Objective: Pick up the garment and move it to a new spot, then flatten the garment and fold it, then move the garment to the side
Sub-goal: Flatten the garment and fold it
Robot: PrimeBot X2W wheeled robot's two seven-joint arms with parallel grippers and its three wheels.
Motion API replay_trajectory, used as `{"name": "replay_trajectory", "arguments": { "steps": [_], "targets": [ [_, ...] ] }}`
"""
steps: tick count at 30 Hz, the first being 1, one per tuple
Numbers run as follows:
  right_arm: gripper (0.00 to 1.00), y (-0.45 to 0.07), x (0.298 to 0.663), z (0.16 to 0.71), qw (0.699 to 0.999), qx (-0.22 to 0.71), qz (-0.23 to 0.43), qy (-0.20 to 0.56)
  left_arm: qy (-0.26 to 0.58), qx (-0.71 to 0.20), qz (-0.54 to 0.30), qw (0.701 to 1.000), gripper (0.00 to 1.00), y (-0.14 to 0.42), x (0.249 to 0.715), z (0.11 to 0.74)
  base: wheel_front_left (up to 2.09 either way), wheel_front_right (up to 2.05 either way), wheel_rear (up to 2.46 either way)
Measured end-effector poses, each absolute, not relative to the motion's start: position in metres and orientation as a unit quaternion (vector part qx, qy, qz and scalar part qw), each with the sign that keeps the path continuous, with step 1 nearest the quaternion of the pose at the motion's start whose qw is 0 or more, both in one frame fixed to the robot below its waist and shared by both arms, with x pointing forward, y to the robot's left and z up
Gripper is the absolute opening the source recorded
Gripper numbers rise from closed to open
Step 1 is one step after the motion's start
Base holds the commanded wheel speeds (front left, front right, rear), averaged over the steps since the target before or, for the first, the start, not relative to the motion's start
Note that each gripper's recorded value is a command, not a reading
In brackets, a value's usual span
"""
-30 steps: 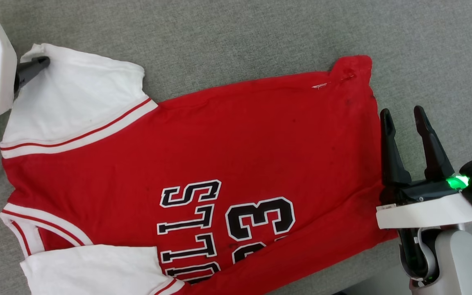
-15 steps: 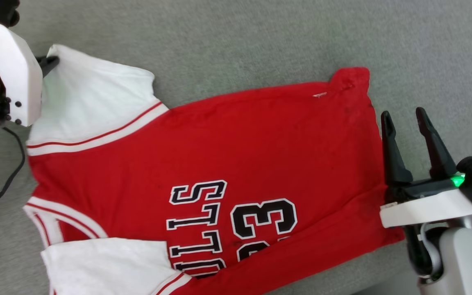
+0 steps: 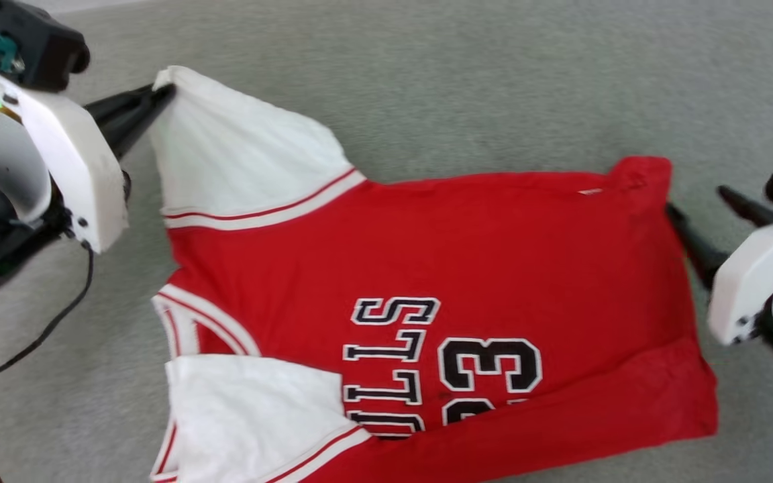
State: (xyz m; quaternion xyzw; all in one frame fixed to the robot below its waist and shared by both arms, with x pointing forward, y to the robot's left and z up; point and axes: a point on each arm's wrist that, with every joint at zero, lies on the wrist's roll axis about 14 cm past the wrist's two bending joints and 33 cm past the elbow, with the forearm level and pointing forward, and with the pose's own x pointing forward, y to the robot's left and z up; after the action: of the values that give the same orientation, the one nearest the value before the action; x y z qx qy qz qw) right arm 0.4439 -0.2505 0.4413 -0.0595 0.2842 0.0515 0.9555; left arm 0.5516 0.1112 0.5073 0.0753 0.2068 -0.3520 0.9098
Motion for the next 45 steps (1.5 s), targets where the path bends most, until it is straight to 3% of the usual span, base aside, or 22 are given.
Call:
{"name": "replay_trajectory", "arguments": {
  "steps": [8, 18, 24, 25, 26, 32, 39, 45],
  "targets": [
    [1.0, -0.256, 0.465, 0.421, 0.897, -0.102, 0.066, 0.424, 0.173, 0.079, -0.376, 0.907, 0.0, 0.112, 0.506, 0.525, 0.0, 0.0, 0.0],
    [1.0, -0.244, 0.485, 0.373, 0.848, -0.13, 0.084, 0.507, 0.183, 0.084, -0.386, 0.9, 0.0, 0.11, 0.472, 0.511, 0.0, 0.0, 0.0],
    [1.0, -0.236, 0.49, 0.356, 0.844, -0.128, 0.096, 0.512, 0.185, 0.083, -0.387, 0.9, 0.0, 0.108, 0.463, 0.509, 0.0, 0.0, 0.0],
    [0.63, -0.236, 0.491, 0.355, 0.845, -0.126, 0.096, 0.511, 0.187, 0.083, -0.386, 0.899, 0.0, 0.109, 0.462, 0.509, 0.0, 0.0, 0.0],
    [0.02, -0.235, 0.492, 0.355, 0.845, -0.126, 0.097, 0.511, 0.189, 0.081, -0.386, 0.899, 0.0, 0.108, 0.46, 0.508, 0.0, 0.0, 0.0],
    [0.0, -0.23, 0.495, 0.363, 0.862, -0.11, 0.099, 0.485, 0.187, 0.073, -0.367, 0.908, 0.0, 0.116, 0.458, 0.509, 0.0, 0.0, 0.0],
    [0.0, -0.226, 0.499, 0.404, 0.907, -0.052, 0.094, 0.407, 0.164, 0.047, -0.337, 0.926, 0.0, 0.125, 0.451, 0.524, 0.0, 0.0, 0.0],
    [0.0, -0.234, 0.481, 0.445, 0.935, -0.026, 0.087, 0.342, 0.14, 0.028, -0.31, 0.94, 0.0, 0.135, 0.432, 0.544, 0.0, 0.0, 0.0]
  ]
}}
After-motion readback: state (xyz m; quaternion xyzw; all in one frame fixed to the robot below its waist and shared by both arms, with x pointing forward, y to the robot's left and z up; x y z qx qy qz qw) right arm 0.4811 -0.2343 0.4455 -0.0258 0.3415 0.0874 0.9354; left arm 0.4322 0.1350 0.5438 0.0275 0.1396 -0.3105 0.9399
